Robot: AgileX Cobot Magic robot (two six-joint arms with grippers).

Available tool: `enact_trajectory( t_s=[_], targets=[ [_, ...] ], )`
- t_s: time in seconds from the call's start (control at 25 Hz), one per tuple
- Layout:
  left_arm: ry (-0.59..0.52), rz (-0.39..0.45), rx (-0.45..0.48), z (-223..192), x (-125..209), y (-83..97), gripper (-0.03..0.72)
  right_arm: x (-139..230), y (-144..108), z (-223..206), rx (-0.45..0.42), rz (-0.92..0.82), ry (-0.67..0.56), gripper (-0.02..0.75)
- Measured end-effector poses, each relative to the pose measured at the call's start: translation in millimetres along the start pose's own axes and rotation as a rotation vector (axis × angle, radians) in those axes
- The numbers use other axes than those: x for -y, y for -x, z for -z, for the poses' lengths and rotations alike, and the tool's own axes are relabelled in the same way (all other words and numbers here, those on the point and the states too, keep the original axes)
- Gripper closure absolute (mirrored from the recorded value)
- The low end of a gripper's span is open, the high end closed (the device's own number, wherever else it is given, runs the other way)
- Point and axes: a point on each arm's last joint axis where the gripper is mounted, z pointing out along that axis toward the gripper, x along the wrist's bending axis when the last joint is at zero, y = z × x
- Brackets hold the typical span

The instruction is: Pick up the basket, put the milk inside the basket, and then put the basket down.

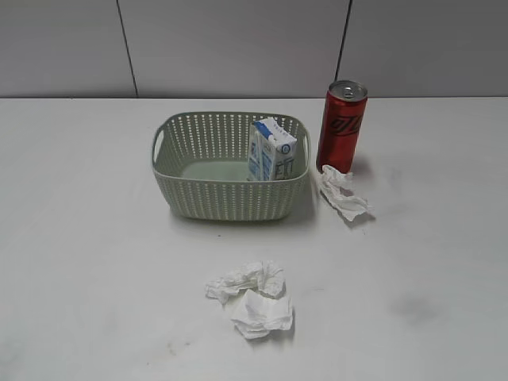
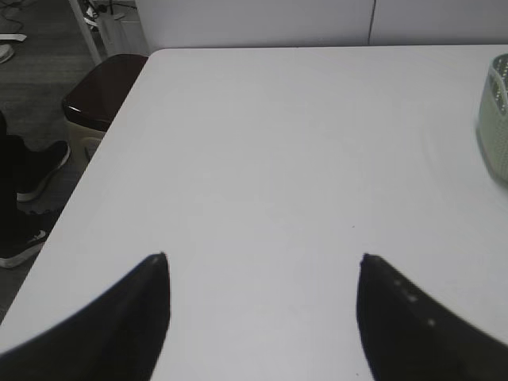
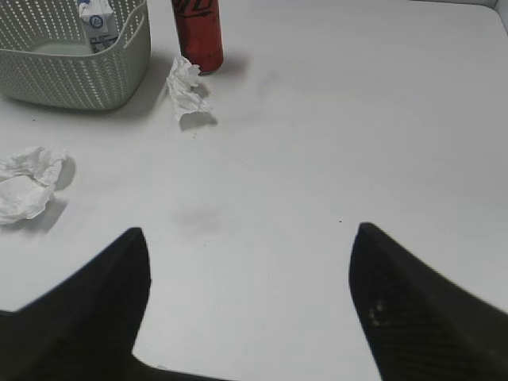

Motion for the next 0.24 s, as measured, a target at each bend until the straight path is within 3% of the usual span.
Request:
enact_trajectory(
  t_s=[0.24],
  targets=[
    [-0.004,-0.001,0.002,-1.5,1.1,0.0,0.148,0.0,0.0,0.0,0.000,0.000,0.000,0.148]
  ],
)
